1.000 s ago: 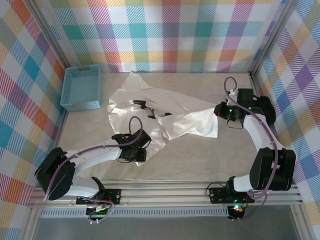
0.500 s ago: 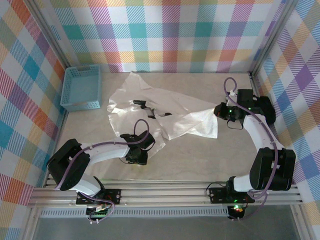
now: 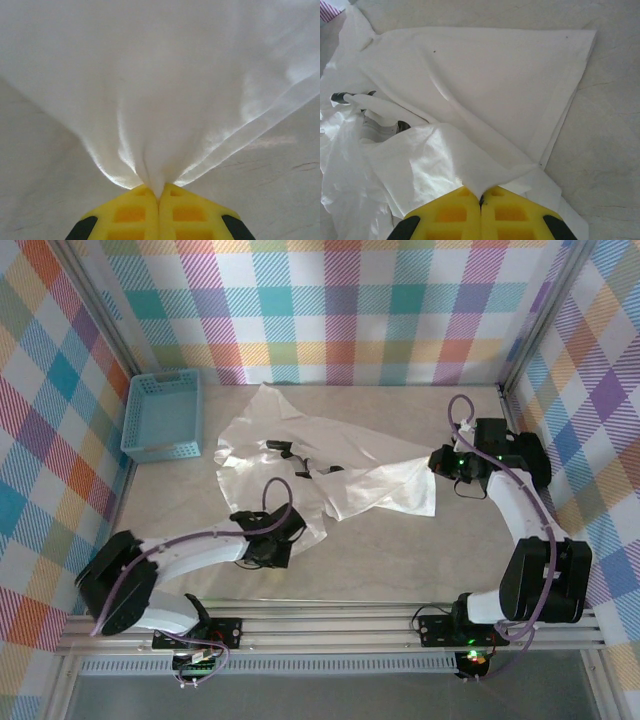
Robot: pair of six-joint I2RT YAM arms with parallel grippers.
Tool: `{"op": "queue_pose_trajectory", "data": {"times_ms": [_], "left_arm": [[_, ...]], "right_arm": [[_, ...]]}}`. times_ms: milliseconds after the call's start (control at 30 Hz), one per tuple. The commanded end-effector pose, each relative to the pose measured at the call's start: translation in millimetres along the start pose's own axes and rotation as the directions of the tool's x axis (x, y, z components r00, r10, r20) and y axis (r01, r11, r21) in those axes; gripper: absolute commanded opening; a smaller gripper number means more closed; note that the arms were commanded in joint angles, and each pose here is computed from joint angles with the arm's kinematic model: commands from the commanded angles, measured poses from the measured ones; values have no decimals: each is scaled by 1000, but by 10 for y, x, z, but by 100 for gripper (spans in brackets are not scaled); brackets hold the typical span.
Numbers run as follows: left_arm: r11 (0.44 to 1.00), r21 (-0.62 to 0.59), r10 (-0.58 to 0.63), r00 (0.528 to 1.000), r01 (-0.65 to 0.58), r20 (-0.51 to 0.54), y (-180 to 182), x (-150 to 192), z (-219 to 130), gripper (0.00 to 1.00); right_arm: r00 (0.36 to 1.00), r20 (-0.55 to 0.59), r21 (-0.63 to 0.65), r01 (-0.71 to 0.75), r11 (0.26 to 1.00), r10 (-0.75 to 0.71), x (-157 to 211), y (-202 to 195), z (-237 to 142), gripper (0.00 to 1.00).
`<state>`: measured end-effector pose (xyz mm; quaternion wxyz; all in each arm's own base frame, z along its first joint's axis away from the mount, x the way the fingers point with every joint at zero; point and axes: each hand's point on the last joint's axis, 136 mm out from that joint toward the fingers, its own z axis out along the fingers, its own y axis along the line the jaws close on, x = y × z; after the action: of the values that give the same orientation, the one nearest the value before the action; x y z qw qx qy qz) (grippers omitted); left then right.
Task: Fold the inside-out t-shirt
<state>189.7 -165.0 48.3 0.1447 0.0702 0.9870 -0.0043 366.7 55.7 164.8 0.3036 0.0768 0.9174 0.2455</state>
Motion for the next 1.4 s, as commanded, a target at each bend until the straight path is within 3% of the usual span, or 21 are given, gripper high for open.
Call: {"op": "queue_pose_trajectory", "data": {"times_ms": [0,100,167,233,333,467,567,667,767,900,1067,1200,1367], "left_arm": [[998,-38,-42,961,54,272,284,-602,-696,0],[987,11,-141,826,161,546,618,-1142,-1595,0],[973,54,-197,676,226,710,873,-1409,-2332,0],[961,83,-218,534,264,817,1092,-1550,-3023,0],[960,101,-197,369,262,908,1296,-1641,-3983,0],[966,115,-173,249,233,953,1468,-1599,-4927,0],[968,112,-154,181,223,971,1591,-1505,-5369,0],[969,54,-98,172,242,980,1649,-1540,-5547,0],[962,-35,-31,236,270,971,1579,-1767,-5424,0],[963,-83,-3,317,258,948,1406,-2198,-5094,0],[960,-17,-97,389,280,916,1566,-2785,-4612,0],[967,8,-110,389,256,915,1540,-3104,-4490,0],[973,33,-115,355,230,928,1498,-3168,-4582,0]], "right_arm": [[993,104,-25,56,998,-53,-236,202,-259,0],[977,195,-33,94,995,-85,-508,365,-530,0],[960,259,-44,121,992,-106,-698,514,-760,0],[934,331,-56,159,986,-131,-896,708,-1051,0],[878,443,-50,225,973,-180,-1104,999,-1563,0],[775,577,12,306,952,-256,-1169,1314,-2320,0],[690,655,65,352,934,-306,-1090,1500,-2837,0],[626,703,97,386,917,-338,-999,1660,-3238,0],[597,728,90,403,911,-337,-981,1762,-3403,0],[615,716,80,398,914,-331,-1142,1735,-3246,0],[642,686,102,381,919,-342,-1563,1598,-2834,0],[650,669,132,374,918,-360,-1847,1519,-2618,0],[635,673,151,383,911,-379,-1933,1534,-2633,0]]}}
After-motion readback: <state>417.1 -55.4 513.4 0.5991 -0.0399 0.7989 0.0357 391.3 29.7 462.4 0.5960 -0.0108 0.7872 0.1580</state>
